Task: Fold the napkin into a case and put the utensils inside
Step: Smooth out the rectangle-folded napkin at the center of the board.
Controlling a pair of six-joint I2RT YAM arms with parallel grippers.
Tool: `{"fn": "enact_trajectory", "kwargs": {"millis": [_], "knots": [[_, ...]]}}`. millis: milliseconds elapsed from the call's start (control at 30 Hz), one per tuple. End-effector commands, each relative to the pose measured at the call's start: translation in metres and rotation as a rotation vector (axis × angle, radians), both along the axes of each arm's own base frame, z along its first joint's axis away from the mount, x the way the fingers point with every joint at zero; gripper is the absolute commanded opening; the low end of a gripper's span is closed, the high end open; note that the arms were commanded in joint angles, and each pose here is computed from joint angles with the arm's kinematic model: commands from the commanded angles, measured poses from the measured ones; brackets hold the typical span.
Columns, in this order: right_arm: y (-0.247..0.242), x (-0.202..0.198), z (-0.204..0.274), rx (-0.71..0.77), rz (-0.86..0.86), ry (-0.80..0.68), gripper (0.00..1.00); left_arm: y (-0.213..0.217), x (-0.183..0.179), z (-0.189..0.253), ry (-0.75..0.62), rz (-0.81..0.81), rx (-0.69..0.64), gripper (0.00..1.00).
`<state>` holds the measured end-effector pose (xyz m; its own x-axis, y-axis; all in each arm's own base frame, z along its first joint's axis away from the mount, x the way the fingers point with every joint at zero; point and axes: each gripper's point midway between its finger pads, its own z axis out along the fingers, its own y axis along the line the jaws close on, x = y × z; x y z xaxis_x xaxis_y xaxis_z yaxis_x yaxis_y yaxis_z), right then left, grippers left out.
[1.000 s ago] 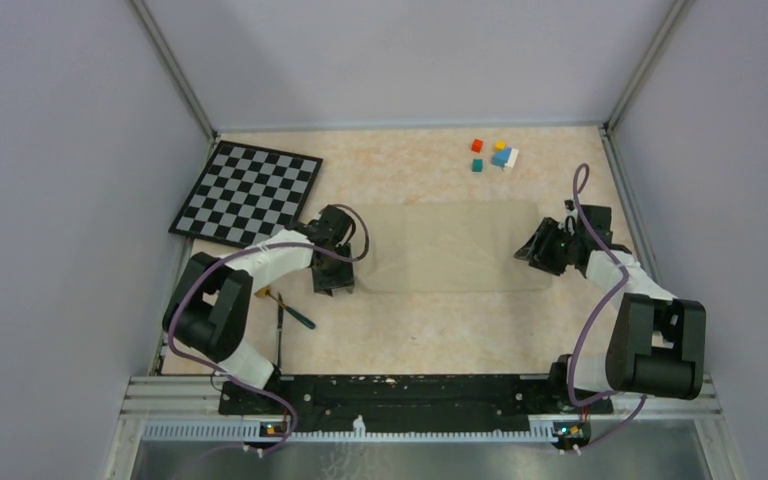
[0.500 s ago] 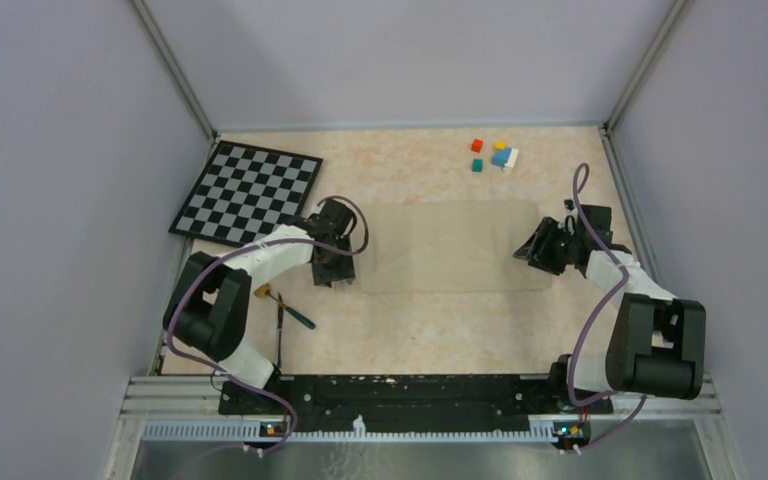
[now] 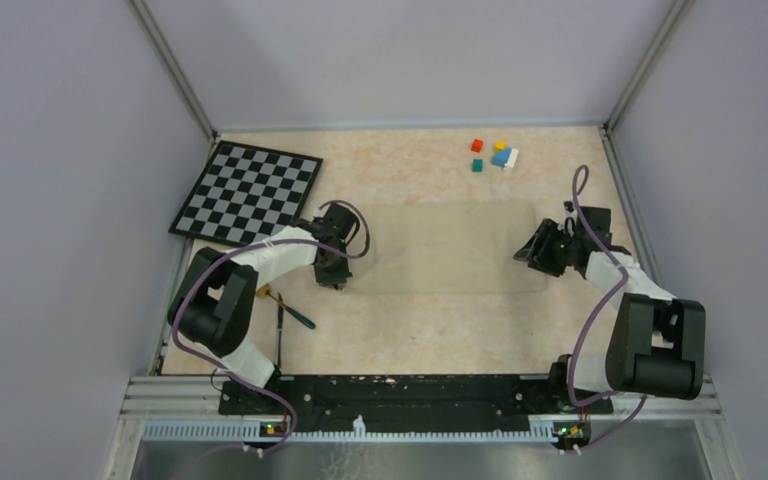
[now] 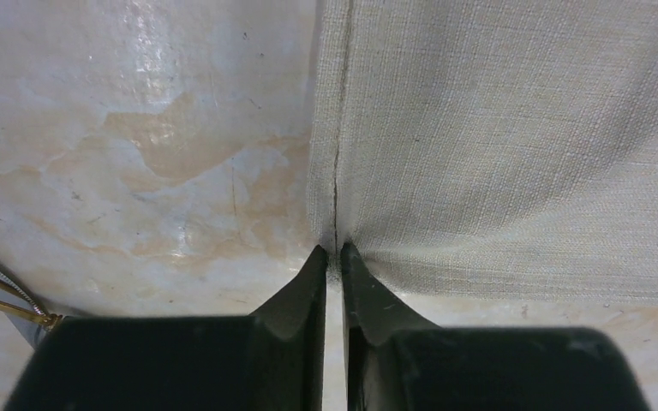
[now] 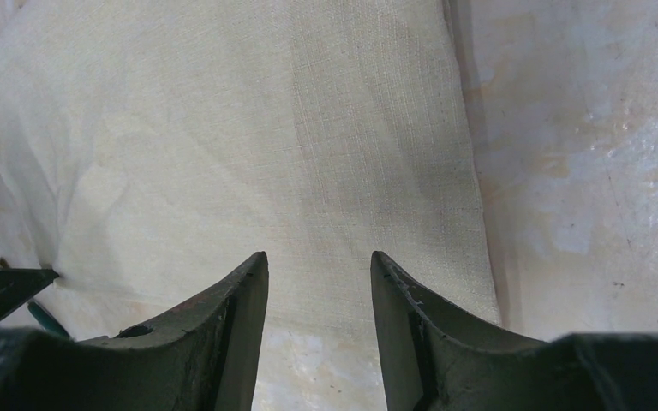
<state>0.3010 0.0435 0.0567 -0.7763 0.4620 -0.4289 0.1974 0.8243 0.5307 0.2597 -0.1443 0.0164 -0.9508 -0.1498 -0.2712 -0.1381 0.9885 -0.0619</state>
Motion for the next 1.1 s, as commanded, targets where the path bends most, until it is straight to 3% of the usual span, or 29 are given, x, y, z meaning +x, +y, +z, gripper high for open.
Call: {"fn": "enact_trajectory", "kwargs": {"millis": [0, 100, 267, 300, 333, 433, 533, 833, 1067], "knots": [[0.0, 0.007, 0.006, -0.005, -0.007, -0.046, 0.48, 0.006, -0.016, -0.025, 0.044, -0.003, 0.013, 0.09], [-0.003, 0.005, -0.001, -0.002, -0.028, -0.021, 0.48, 0.007, -0.018, -0.026, 0.039, -0.008, 0.009, 0.0], [-0.023, 0.001, -0.005, -0.1, -0.075, 0.013, 0.49, 0.01, -0.021, -0.026, 0.047, -0.015, 0.013, 0.0], [-0.028, 0.0, -0.004, -0.127, -0.09, 0.016, 0.49, 0.01, -0.021, -0.021, 0.045, -0.016, 0.014, 0.02], [-0.033, -0.002, -0.002, -0.154, -0.106, 0.017, 0.5, 0.01, -0.02, -0.016, 0.036, -0.015, 0.017, 0.13], [-0.038, -0.003, 0.003, -0.179, -0.129, 0.007, 0.54, 0.011, -0.013, 0.008, -0.021, -0.028, 0.014, 0.33], [-0.034, -0.004, 0.003, -0.161, -0.116, 0.013, 0.56, 0.011, -0.006, 0.033, -0.072, -0.044, 0.008, 0.46], [-0.053, 0.011, 0.008, -0.226, -0.111, 0.048, 0.62, -0.075, 0.013, 0.079, -0.133, -0.28, -0.398, 0.55], [-0.049, 0.028, 0.003, -0.224, -0.006, 0.094, 0.63, -0.089, 0.021, 0.056, -0.083, -0.344, -0.421, 0.57]]}}
